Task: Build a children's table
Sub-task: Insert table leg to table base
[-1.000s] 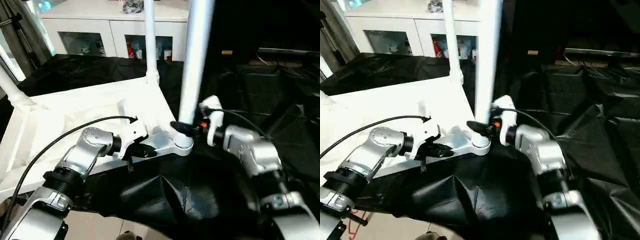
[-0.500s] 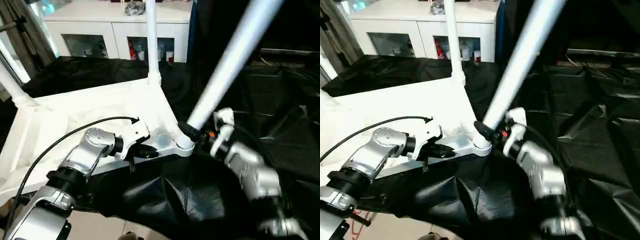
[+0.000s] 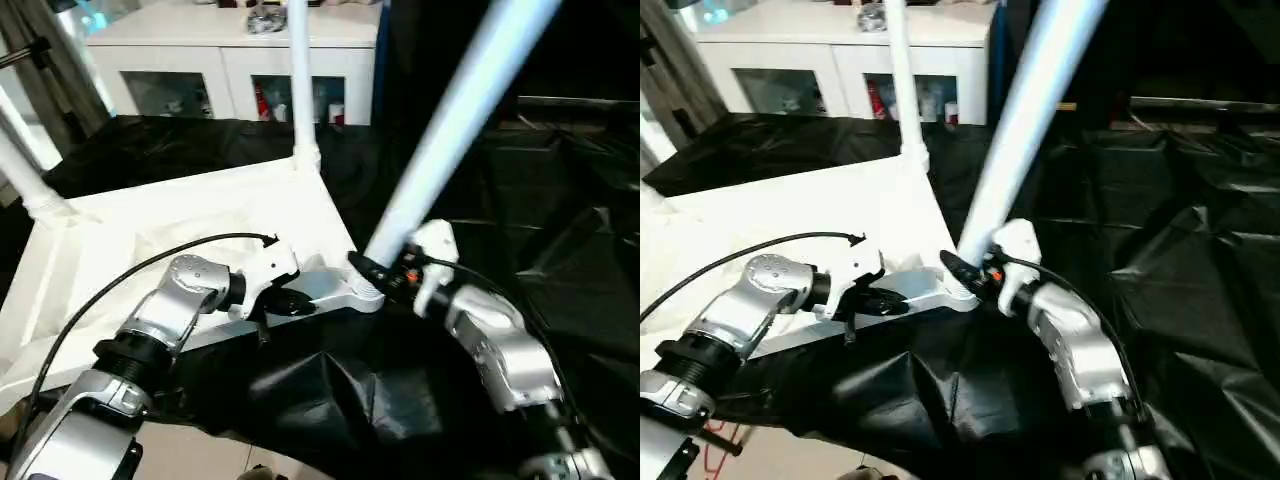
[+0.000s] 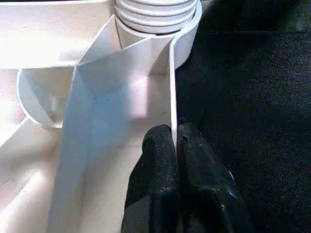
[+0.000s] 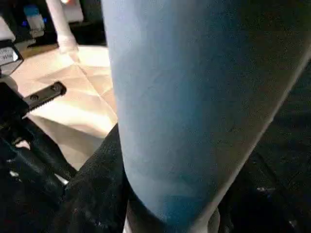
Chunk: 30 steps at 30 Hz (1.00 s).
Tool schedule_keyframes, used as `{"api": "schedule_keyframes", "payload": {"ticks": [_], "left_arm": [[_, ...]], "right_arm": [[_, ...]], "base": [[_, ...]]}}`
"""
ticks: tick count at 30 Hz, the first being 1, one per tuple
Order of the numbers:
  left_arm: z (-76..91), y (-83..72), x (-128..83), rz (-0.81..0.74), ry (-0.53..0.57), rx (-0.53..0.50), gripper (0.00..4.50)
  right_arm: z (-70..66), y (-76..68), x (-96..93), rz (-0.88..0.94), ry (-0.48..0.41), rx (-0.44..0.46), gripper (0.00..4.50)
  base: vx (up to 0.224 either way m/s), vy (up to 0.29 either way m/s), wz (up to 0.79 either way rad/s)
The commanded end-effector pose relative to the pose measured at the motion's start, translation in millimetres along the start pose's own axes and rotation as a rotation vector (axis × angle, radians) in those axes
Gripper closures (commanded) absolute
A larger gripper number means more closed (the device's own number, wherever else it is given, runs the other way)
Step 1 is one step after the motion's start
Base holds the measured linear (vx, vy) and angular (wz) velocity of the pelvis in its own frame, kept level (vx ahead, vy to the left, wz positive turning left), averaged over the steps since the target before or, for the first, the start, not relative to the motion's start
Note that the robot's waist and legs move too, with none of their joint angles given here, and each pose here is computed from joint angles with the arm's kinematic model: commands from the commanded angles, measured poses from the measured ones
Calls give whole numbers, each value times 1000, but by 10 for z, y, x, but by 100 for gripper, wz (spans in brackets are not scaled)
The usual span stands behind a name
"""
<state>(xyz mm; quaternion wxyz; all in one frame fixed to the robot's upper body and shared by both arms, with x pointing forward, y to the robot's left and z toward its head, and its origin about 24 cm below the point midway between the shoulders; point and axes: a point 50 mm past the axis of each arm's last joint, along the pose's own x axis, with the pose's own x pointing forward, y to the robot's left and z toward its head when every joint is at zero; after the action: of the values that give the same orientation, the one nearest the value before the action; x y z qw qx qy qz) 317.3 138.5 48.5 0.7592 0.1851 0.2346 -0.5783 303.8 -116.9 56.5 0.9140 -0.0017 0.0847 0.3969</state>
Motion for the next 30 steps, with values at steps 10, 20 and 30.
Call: {"api": "schedule_keyframes", "payload": {"ticks": [10,20,30], "left_arm": [[107,34,-52,-7,9,61,450],[119,-7,-48,-53,7,84,450],[117,-108,-47,-127,14,128,450]], "right_arm": [[-350,72,32,208,294,10,259],[-336,2,115,287,328,-5,259],[-355,52,152,409,337,-44,259]], "base": [[0,0,0],[0,0,0],[0,0,0]]}}
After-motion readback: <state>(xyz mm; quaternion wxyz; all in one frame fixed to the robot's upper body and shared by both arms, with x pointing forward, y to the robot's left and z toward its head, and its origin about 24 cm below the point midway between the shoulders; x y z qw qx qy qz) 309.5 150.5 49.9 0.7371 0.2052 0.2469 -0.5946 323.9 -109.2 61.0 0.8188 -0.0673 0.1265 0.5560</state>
